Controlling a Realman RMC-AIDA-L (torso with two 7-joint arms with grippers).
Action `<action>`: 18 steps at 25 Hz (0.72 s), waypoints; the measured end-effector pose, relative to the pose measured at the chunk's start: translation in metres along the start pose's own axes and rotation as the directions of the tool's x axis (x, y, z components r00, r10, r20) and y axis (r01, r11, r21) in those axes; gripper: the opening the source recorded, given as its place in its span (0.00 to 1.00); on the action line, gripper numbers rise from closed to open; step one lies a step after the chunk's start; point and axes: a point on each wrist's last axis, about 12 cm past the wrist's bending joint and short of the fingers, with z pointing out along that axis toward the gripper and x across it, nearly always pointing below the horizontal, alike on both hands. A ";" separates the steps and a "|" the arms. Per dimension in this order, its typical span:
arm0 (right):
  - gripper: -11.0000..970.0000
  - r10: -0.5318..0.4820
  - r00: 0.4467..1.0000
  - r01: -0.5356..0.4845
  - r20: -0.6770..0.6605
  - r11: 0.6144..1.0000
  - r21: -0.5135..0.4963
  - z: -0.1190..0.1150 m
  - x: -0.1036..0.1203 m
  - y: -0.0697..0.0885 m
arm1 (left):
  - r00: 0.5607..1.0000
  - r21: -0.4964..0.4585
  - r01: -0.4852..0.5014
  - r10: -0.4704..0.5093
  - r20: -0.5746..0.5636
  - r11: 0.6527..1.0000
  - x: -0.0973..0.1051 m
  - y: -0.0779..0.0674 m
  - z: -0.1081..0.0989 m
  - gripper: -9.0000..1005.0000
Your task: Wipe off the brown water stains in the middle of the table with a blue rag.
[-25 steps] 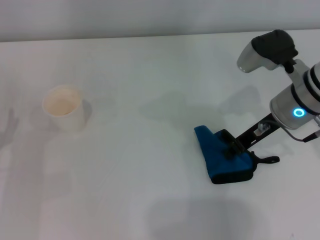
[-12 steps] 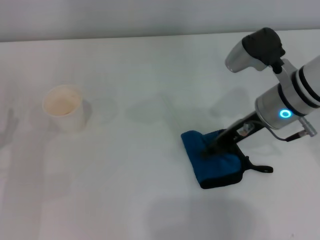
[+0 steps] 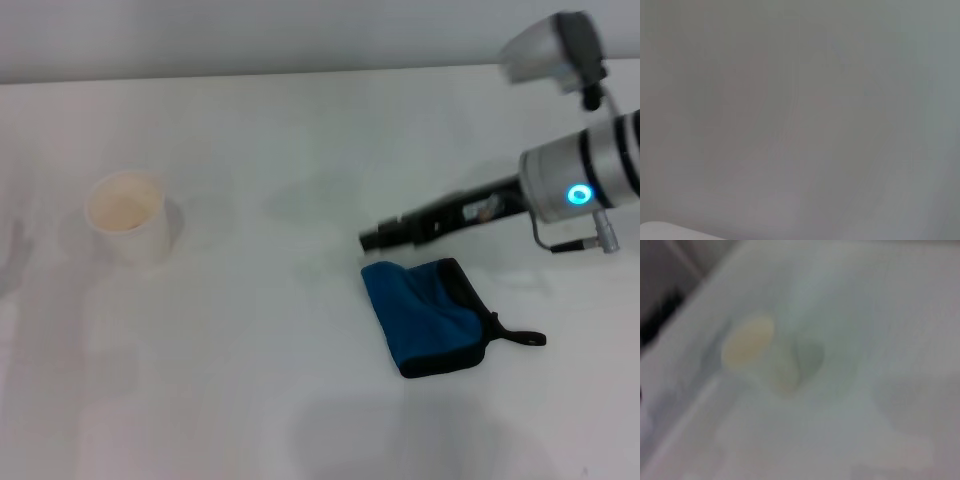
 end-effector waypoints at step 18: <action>0.44 0.023 0.520 -0.252 0.854 0.959 0.127 -0.047 0.089 -0.078 | 0.982 0.000 0.187 -0.187 0.001 0.982 0.001 0.003 -0.006 0.89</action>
